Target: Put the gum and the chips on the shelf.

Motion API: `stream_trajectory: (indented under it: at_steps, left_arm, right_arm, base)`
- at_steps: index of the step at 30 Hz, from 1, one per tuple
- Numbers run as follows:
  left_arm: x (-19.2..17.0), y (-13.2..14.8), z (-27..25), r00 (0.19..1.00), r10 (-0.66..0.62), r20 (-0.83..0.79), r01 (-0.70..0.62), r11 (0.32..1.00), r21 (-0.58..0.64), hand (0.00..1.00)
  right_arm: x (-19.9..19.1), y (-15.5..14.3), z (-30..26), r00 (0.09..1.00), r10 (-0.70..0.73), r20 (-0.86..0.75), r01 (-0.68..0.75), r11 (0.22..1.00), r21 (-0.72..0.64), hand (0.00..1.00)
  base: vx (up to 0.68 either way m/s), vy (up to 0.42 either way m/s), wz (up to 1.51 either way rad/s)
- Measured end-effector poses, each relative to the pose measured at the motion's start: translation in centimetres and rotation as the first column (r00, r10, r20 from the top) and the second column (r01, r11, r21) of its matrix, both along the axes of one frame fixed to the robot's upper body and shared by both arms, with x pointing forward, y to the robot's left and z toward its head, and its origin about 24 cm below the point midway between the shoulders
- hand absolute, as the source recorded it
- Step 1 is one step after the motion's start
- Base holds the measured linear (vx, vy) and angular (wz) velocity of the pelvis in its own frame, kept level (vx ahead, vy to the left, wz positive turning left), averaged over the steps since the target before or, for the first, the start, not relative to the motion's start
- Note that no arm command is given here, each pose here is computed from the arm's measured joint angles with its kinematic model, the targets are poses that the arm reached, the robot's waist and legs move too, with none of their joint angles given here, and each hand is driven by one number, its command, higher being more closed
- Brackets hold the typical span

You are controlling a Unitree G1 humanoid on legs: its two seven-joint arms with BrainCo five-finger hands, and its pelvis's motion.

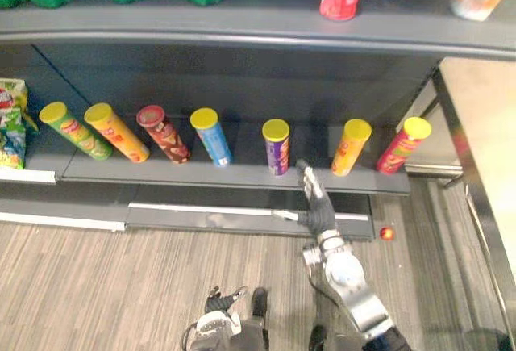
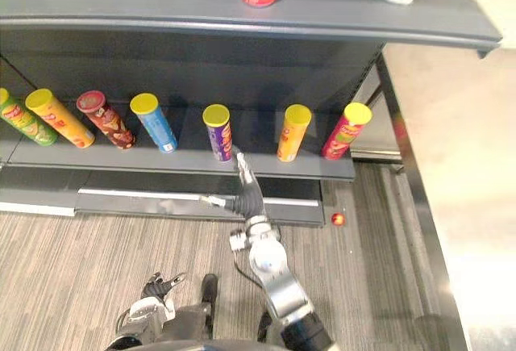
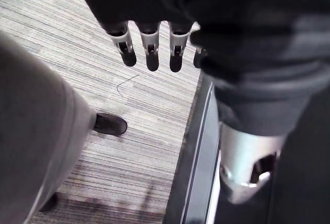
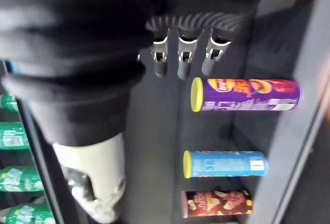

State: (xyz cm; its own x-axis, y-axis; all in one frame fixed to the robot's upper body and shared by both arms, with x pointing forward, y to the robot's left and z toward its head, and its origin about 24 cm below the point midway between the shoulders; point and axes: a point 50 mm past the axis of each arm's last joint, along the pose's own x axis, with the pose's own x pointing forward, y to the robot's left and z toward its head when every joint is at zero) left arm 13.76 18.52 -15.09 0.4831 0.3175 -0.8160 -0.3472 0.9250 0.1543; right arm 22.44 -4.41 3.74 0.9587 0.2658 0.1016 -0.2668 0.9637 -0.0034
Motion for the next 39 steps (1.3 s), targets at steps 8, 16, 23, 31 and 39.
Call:
stream_trajectory:
  at_steps: [8,16,23,31,39]
  left_arm:
    - [-1.2,0.5,-0.4,0.987,-0.153,-0.048,0.155,0.987,0.048,0.0]
    - [-4.3,2.0,-1.0,0.99,-0.095,-0.104,0.098,0.995,0.024,0.0]
    - [-5.2,2.4,-1.1,0.995,-0.019,-0.099,0.018,1.0,-0.019,0.0]
    - [-6.4,2.4,-1.4,0.982,0.171,-0.082,-0.179,0.978,-0.102,0.0]
    - [-7.0,2.2,-1.5,0.964,0.251,-0.085,-0.261,0.955,-0.144,0.0]
  right_arm:
    - [-5.2,-4.2,-9.9,0.911,0.026,-0.412,-0.093,0.985,-0.143,0.0]
    - [-11.3,-11.8,-17.2,0.654,-0.271,-0.706,0.002,0.934,-0.356,0.0]
    - [-16.4,-15.7,-20.3,0.281,-0.488,-0.826,0.224,0.871,-0.438,0.0]
    - [-19.9,-16.1,-20.9,0.038,-0.525,-0.85,0.416,0.782,-0.464,0.0]
    - [-21.0,-16.1,-21.0,-0.088,-0.488,-0.868,0.59,0.677,-0.44,0.0]
  base:
    - [-0.04,-0.014,-0.02]
    - [-0.05,0.014,-0.12]
    - [0.05,0.03,-0.06]
    - [0.06,0.005,0.06]
    - [-0.01,-0.002,-0.02]
